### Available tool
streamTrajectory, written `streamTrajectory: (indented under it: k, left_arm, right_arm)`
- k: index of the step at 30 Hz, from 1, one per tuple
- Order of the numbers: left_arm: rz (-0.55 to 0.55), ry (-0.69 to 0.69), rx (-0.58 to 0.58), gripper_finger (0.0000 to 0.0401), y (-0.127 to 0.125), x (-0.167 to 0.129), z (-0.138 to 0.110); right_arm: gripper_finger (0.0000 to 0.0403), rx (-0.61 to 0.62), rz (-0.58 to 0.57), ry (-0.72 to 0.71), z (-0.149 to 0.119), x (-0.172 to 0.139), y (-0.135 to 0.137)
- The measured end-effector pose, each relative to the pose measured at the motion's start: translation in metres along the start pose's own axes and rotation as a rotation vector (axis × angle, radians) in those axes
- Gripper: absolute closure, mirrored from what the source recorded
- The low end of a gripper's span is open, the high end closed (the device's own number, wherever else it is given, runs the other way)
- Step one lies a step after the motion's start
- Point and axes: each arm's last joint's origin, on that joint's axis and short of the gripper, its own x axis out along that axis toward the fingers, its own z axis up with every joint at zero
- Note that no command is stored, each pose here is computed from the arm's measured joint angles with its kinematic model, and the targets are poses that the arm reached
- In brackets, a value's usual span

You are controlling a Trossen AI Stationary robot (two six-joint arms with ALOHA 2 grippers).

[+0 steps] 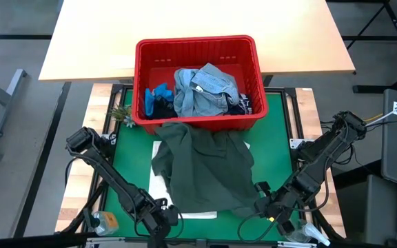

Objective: Fold Laundry from Bin
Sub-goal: Fold the green t-shirt

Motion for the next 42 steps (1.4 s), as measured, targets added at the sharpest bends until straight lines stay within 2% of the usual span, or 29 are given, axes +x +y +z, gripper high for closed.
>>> streamTrajectory:
  k: [7,11,16,20,23,28,33,38,42]
  left_arm:
    - [0.086,-0.122,-0.009,0.0304,0.003,-0.001,0.005]
    - [0.111,-0.190,0.015,0.0305,0.004,-0.022,0.008]
    - [0.139,-0.294,0.038,0.0305,0.005,-0.067,0.009]
    - [0.232,-0.332,0.039,0.0305,0.014,-0.092,0.003]
    - [0.329,-0.318,-0.004,0.0305,0.025,-0.100,0.000]
    - [0.492,-0.272,-0.045,0.0305,0.045,-0.104,-0.002]
    - [0.548,-0.221,-0.032,0.0305,0.065,-0.093,0.002]
    - [0.609,-0.129,0.016,0.0305,0.091,-0.082,-0.001]
    - [0.594,-0.099,-0.014,0.0305,0.117,-0.098,-0.011]
  right_arm:
    - [0.0400,0.000,-0.016,-0.009,0.000,0.000,0.000]
    - [0.0393,0.000,-0.017,-0.009,0.000,0.000,-0.001]
    - [0.0339,0.000,-0.019,-0.006,0.000,0.000,-0.001]
    - [0.0292,-0.012,-0.026,-0.008,0.000,0.000,-0.001]
    - [0.0272,-0.069,-0.033,-0.001,-0.001,0.000,-0.002]
    - [0.0265,-0.186,-0.098,0.034,-0.004,0.000,-0.007]
    - [0.0265,-0.252,-0.184,0.102,-0.005,-0.003,-0.023]
    - [0.0265,-0.339,-0.216,0.145,-0.001,-0.006,-0.041]
    - [0.0265,-0.367,-0.211,0.198,-0.001,-0.009,-0.052]
